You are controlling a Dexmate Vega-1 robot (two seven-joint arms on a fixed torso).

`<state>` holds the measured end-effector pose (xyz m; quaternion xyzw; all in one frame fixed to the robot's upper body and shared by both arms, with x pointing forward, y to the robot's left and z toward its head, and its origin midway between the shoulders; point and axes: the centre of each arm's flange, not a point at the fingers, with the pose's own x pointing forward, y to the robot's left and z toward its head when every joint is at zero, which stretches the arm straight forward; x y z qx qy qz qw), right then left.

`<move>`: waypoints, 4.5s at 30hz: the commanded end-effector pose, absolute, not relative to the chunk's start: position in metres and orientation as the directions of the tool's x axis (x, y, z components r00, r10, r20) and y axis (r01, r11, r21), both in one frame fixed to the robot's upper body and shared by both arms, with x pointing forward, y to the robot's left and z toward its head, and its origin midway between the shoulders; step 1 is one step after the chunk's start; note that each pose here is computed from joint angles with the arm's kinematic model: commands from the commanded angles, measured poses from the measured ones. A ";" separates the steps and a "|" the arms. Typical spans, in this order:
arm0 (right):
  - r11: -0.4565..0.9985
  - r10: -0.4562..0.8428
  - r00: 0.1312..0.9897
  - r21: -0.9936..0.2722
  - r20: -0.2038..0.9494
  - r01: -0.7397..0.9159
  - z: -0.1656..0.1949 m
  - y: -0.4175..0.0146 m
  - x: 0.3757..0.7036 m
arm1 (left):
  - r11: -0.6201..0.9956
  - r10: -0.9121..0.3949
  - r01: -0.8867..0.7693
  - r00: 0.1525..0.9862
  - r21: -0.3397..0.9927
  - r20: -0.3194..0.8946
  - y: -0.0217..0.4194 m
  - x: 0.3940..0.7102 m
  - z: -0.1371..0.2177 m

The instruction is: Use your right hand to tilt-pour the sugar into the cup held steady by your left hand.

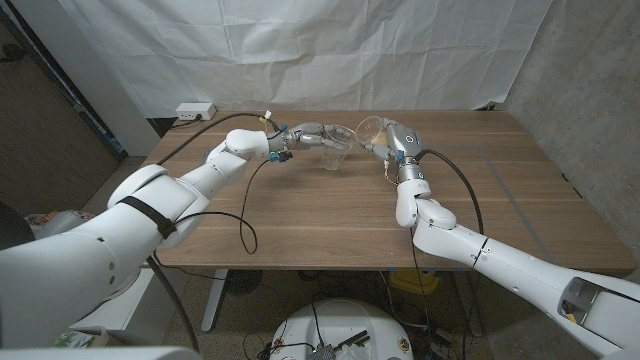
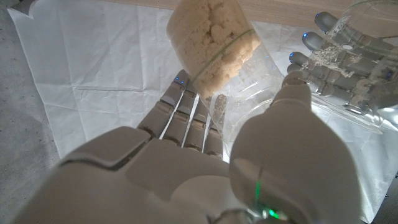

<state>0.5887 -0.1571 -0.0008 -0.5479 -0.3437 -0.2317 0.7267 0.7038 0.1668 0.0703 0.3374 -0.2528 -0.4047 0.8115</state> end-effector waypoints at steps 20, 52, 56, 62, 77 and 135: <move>0.149 0.088 0.639 -0.644 0.764 0.750 0.015 -0.159 0.586 | 0.442 -0.805 0.482 0.585 0.756 0.098 0.148 0.712 0.080; -0.012 0.144 0.611 -0.616 0.778 0.788 0.028 -0.158 0.584 | 0.427 -0.827 0.484 0.551 0.764 0.113 0.154 0.706 0.084; -0.017 0.149 0.602 -0.606 0.785 0.795 0.029 -0.157 0.583 | 0.432 -0.825 0.483 0.553 0.761 0.116 0.153 0.706 0.085; -0.047 0.169 0.590 -0.591 0.790 0.805 0.030 -0.154 0.580 | 0.444 -0.816 0.483 0.565 0.755 0.119 0.154 0.708 0.085; -0.086 0.188 0.595 -0.591 0.781 0.802 0.033 -0.152 0.582 | 0.430 -0.822 0.485 0.559 0.761 0.108 0.145 0.708 0.087; -0.362 0.306 0.620 -0.514 0.723 0.778 0.062 -0.135 0.580 | 0.469 -0.758 0.469 0.648 0.749 0.069 0.123 0.722 0.094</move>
